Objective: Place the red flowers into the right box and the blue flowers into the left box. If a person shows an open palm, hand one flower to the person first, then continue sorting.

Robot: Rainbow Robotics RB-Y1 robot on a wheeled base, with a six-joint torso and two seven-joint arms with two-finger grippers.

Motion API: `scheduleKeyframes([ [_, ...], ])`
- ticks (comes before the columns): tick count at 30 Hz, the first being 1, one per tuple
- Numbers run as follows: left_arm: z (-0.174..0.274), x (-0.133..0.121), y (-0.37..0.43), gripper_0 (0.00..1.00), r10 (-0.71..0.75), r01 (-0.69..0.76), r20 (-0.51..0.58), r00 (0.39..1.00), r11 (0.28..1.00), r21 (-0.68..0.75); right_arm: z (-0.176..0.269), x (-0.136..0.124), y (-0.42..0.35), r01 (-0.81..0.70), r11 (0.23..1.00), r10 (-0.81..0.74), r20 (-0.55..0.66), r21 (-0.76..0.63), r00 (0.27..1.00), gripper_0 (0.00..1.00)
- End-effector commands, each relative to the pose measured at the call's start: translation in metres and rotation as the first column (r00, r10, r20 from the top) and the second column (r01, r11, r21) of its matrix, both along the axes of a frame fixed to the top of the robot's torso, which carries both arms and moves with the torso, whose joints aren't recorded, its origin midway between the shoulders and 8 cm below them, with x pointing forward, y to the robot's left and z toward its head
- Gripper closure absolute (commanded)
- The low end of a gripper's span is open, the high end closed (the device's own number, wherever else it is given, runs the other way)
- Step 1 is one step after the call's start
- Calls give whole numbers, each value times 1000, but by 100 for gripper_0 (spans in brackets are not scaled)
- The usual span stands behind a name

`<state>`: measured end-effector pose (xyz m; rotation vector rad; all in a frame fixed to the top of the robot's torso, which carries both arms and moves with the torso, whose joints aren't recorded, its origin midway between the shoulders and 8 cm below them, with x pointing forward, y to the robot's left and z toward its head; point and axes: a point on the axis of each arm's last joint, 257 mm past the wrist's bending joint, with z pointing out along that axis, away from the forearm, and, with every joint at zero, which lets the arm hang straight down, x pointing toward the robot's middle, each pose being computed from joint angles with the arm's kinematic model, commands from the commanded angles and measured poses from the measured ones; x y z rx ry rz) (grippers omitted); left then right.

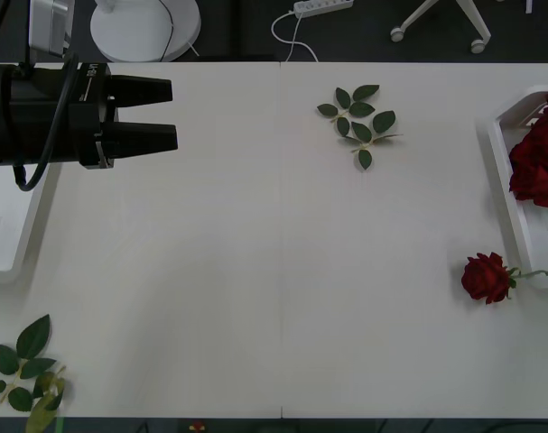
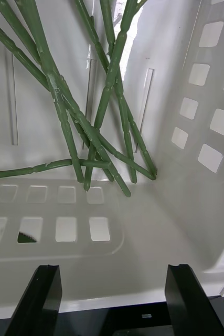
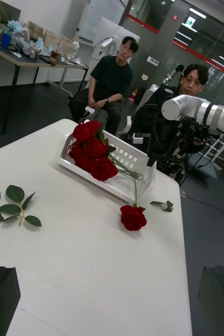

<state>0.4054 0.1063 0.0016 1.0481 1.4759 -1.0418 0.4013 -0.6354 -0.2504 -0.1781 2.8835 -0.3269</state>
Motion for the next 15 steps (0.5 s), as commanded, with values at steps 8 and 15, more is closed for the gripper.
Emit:
scheduleKeyframes([
  [8,19,-2,-2,0,-12,11,61,998,999,33,62,15,51,-181,980,178,40,83,983,2],
  [15,19,-2,-2,0,-12,11,61,998,999,33,127,42,140,-461,884,444,161,84,881,0],
])
